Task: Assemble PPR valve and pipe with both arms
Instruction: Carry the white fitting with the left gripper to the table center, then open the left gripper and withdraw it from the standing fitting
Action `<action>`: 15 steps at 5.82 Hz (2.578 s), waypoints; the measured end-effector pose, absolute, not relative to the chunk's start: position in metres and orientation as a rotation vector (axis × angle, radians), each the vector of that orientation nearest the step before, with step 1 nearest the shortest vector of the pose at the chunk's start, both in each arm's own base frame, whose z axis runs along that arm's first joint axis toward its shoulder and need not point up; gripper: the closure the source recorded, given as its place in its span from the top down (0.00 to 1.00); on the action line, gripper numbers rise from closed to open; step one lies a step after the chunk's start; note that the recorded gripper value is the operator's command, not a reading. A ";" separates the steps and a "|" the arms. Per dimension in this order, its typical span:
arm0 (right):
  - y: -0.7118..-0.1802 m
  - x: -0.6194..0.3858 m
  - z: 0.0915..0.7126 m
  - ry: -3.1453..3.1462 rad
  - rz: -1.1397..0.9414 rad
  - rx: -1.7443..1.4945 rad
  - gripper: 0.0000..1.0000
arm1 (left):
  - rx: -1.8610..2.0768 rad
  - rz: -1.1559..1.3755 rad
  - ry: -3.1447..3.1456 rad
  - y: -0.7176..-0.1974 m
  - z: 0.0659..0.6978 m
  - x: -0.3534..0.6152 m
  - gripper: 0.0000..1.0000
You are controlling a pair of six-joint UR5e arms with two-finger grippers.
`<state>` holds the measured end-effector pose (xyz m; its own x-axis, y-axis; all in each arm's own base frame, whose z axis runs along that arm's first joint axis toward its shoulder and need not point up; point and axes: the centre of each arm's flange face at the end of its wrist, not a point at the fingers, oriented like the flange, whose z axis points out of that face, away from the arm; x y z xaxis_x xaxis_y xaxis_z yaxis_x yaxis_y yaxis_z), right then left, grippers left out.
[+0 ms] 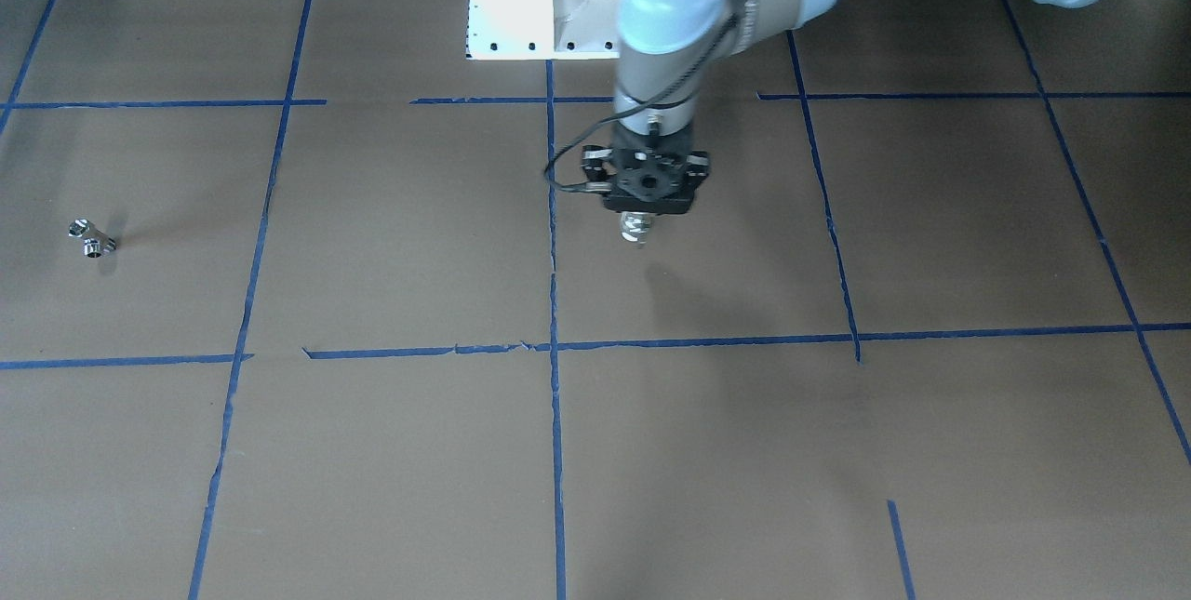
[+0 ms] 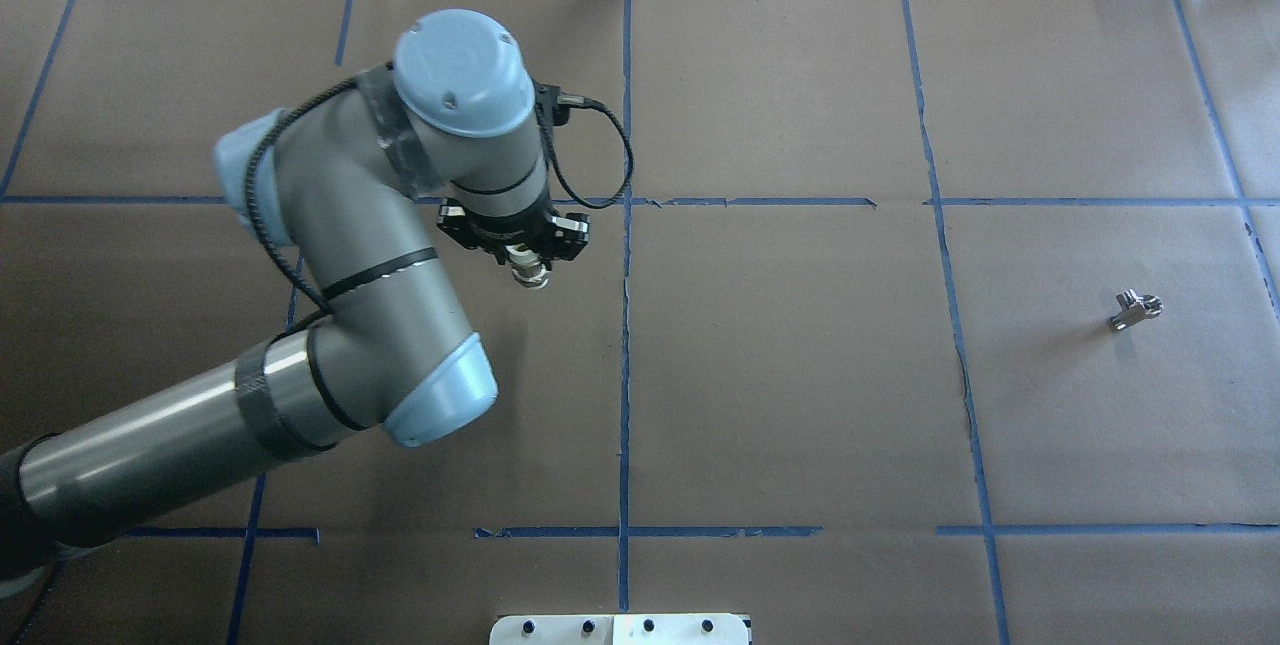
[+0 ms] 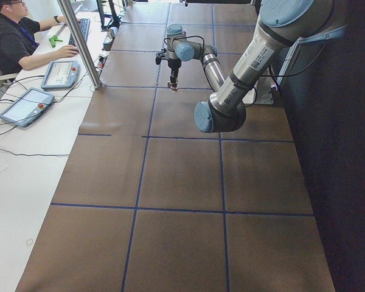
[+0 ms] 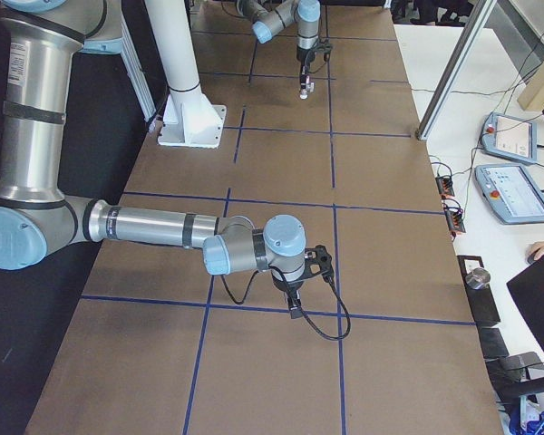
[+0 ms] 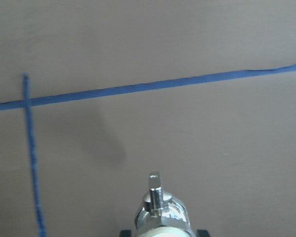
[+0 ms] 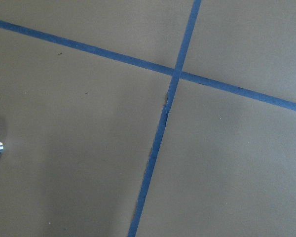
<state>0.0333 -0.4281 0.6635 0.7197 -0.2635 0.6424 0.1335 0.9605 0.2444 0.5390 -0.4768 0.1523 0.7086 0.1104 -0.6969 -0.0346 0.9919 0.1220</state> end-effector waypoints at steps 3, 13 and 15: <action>-0.429 0.033 0.663 -0.737 -0.222 0.187 1.00 | 0.131 0.084 0.829 -0.486 0.147 0.603 0.75; -0.478 0.009 0.633 -0.749 -0.250 0.219 1.00 | 0.166 0.340 0.722 -0.569 0.357 0.228 1.00; -0.504 -0.012 0.600 -0.796 -0.206 0.223 1.00 | 0.121 0.341 0.742 -0.549 0.506 0.045 1.00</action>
